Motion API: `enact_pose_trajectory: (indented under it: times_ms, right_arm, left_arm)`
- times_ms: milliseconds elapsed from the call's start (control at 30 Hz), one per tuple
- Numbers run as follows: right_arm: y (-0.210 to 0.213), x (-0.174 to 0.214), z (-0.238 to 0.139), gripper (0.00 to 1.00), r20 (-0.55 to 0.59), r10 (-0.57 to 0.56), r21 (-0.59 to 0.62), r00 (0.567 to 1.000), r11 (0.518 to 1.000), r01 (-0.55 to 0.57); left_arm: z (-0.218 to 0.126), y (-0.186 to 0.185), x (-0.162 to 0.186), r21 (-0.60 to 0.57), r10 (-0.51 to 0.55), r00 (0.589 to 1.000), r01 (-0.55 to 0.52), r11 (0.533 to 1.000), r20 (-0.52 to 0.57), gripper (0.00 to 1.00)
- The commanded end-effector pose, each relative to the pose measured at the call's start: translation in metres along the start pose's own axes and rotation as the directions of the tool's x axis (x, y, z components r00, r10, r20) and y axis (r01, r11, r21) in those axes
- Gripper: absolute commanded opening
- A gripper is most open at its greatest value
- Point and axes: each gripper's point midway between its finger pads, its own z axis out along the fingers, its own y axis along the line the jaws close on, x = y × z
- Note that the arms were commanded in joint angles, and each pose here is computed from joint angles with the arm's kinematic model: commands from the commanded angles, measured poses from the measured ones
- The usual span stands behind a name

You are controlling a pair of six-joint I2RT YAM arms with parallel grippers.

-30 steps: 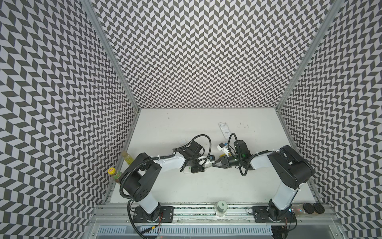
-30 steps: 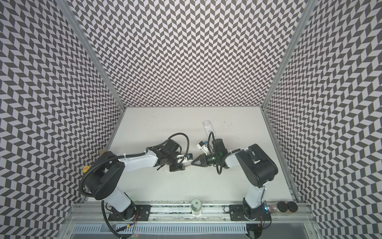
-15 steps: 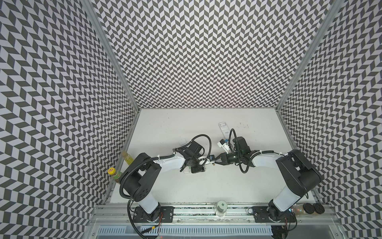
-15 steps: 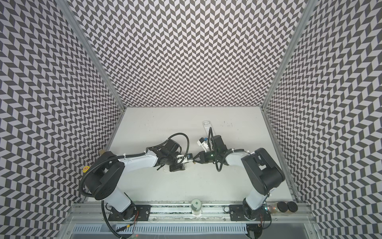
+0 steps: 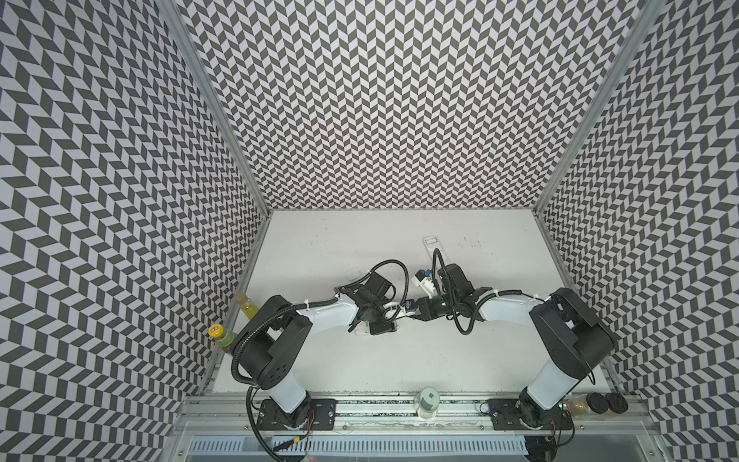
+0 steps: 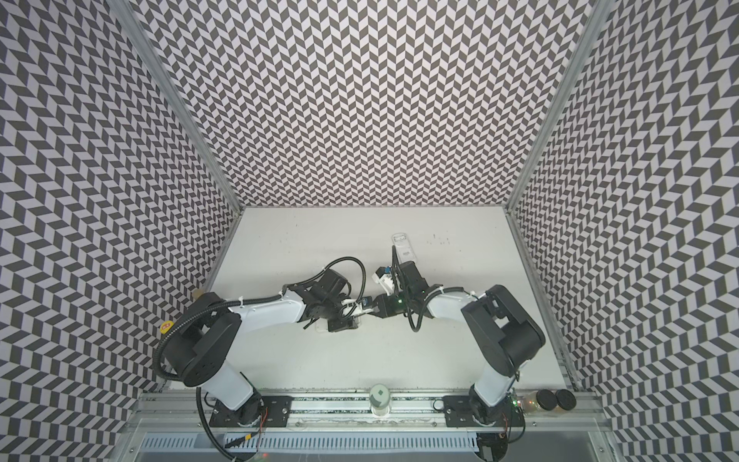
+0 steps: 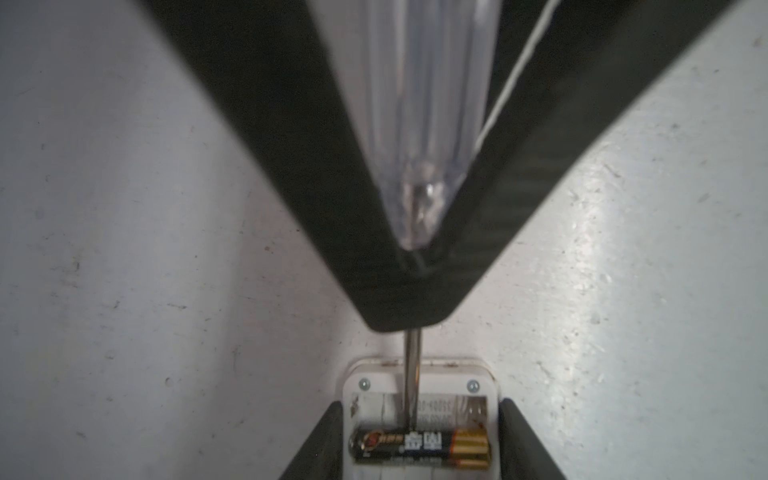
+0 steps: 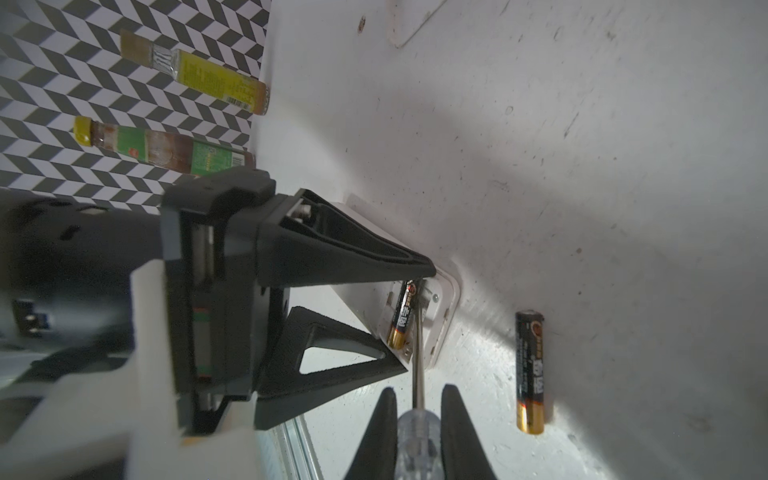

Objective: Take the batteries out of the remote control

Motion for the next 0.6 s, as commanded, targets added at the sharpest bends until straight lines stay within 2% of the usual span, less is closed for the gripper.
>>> enact_pose_trajectory:
  times_ms: [0, 200, 367, 500, 567]
  right_arm:
    - [0.01, 0.028, 0.02, 0.0, -0.103, 0.006, -0.142, 0.995, 0.99, -0.02]
    - [0.005, 0.033, 0.017, 0.0, -0.097, 0.05, -0.24, 0.994, 0.968, -0.073]
    - [0.002, 0.029, 0.014, 0.0, -0.085, 0.039, -0.244, 0.996, 0.968, -0.059]
    - [0.015, 0.023, 0.005, 0.0, -0.057, -0.012, -0.271, 0.998, 0.963, -0.004]
    - [0.021, 0.021, 0.001, 0.0, -0.045, -0.061, -0.28, 0.997, 0.959, 0.046]
  left_arm:
    - [0.0, -0.018, 0.004, 0.069, 0.008, 1.0, -0.007, 0.998, -0.016, 0.38]
    - [0.0, -0.02, 0.006, 0.073, 0.014, 1.0, -0.013, 0.997, -0.018, 0.37]
    - [0.001, -0.022, 0.009, 0.072, 0.016, 1.0, -0.014, 0.997, -0.018, 0.37]
    - [-0.002, -0.016, 0.003, 0.051, 0.003, 1.0, -0.003, 0.999, -0.013, 0.38]
    - [0.0, -0.017, 0.006, 0.049, 0.005, 1.0, -0.005, 0.999, -0.014, 0.45]
